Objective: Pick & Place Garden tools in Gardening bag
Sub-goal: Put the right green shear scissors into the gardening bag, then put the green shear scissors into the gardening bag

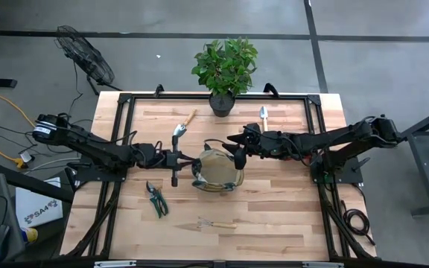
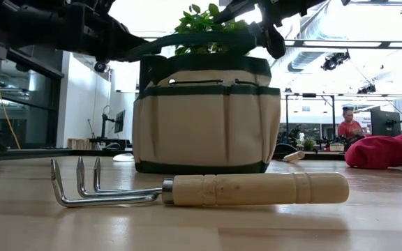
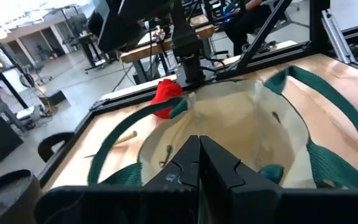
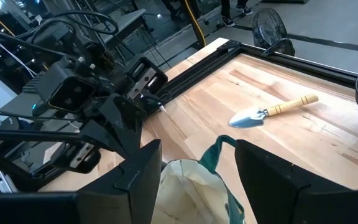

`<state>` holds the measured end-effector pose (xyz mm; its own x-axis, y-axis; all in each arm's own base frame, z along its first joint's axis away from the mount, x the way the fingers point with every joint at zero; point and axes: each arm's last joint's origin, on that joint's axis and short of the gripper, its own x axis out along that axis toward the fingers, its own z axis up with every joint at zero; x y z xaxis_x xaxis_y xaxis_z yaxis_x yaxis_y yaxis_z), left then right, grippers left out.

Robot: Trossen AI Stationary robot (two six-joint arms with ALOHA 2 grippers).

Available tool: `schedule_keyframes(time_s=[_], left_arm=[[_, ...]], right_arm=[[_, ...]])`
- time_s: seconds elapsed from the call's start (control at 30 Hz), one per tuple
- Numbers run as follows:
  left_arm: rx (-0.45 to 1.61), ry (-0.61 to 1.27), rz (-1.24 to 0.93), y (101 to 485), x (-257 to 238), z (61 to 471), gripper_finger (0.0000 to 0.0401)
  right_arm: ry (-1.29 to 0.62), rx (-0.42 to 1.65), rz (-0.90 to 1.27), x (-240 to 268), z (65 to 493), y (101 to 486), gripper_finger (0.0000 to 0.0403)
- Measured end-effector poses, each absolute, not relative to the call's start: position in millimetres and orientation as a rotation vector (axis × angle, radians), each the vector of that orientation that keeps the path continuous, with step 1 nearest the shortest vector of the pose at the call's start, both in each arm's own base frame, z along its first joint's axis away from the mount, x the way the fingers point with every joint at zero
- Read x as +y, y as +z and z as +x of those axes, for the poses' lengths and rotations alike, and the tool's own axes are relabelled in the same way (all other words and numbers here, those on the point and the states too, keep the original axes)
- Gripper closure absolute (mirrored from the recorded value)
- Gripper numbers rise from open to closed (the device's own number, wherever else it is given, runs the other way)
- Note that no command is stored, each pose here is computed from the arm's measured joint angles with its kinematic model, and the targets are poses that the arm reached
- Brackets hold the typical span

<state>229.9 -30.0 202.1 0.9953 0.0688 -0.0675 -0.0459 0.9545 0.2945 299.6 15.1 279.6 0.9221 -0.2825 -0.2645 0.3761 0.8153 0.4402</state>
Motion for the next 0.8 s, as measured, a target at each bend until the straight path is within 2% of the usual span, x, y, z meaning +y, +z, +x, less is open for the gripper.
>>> schedule_keyframes(time_s=[0.3,0.53,0.8], left_arm=[[0.006,0.055,0.290,218.1,-29.0,221.1,0.0401],[0.203,0.021,0.262,216.7,-25.3,196.0,0.0401],[0.406,-0.259,0.249,211.0,-26.6,156.9,0.0401]], right_arm=[[-0.354,0.194,0.507,15.2,299.6,279.3,0.0205],[-0.344,0.201,0.505,17.5,299.3,278.9,0.0205],[-0.340,0.207,0.503,19.2,299.1,278.5,0.0205]])
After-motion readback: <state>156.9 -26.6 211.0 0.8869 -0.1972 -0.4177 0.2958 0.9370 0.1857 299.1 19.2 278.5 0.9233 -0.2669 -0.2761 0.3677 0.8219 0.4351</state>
